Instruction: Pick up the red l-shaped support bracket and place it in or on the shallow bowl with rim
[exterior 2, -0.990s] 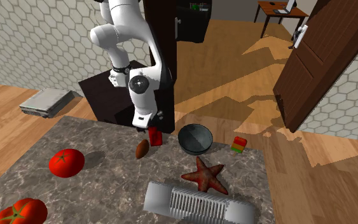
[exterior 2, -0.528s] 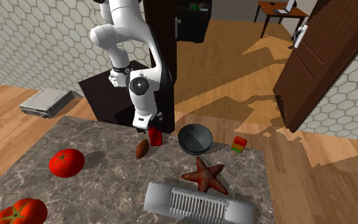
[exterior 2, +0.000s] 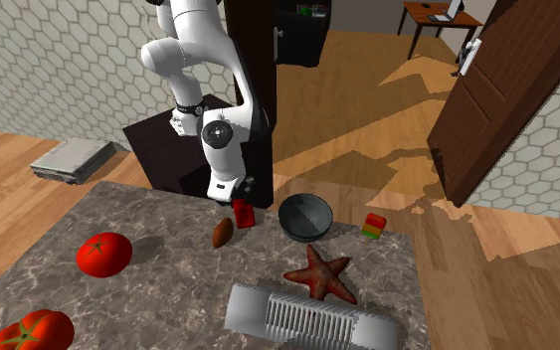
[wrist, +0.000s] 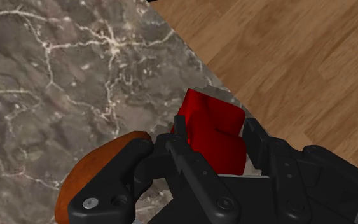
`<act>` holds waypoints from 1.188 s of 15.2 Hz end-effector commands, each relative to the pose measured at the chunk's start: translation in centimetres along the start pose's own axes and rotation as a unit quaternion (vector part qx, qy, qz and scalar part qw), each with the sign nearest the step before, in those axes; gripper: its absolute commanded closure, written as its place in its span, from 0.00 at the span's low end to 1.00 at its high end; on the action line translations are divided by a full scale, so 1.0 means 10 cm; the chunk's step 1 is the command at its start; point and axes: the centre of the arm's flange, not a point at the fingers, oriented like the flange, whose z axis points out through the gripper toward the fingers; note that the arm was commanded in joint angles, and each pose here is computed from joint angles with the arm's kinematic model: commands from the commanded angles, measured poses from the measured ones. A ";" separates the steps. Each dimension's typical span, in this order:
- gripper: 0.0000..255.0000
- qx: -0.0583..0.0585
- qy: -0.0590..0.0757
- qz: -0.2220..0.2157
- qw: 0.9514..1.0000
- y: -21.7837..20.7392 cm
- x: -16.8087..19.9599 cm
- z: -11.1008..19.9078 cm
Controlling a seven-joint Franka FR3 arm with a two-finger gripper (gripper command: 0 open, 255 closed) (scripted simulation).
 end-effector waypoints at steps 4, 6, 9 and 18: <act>1.00 0.000 0.000 0.000 1.000 -0.01 -0.01 -0.05; 1.00 0.000 0.000 0.000 1.000 -0.02 -0.03 -0.15; 1.00 0.000 0.000 0.000 1.000 -0.04 -0.07 -0.30; 1.00 0.000 0.000 0.000 1.000 -0.10 -0.17 -0.76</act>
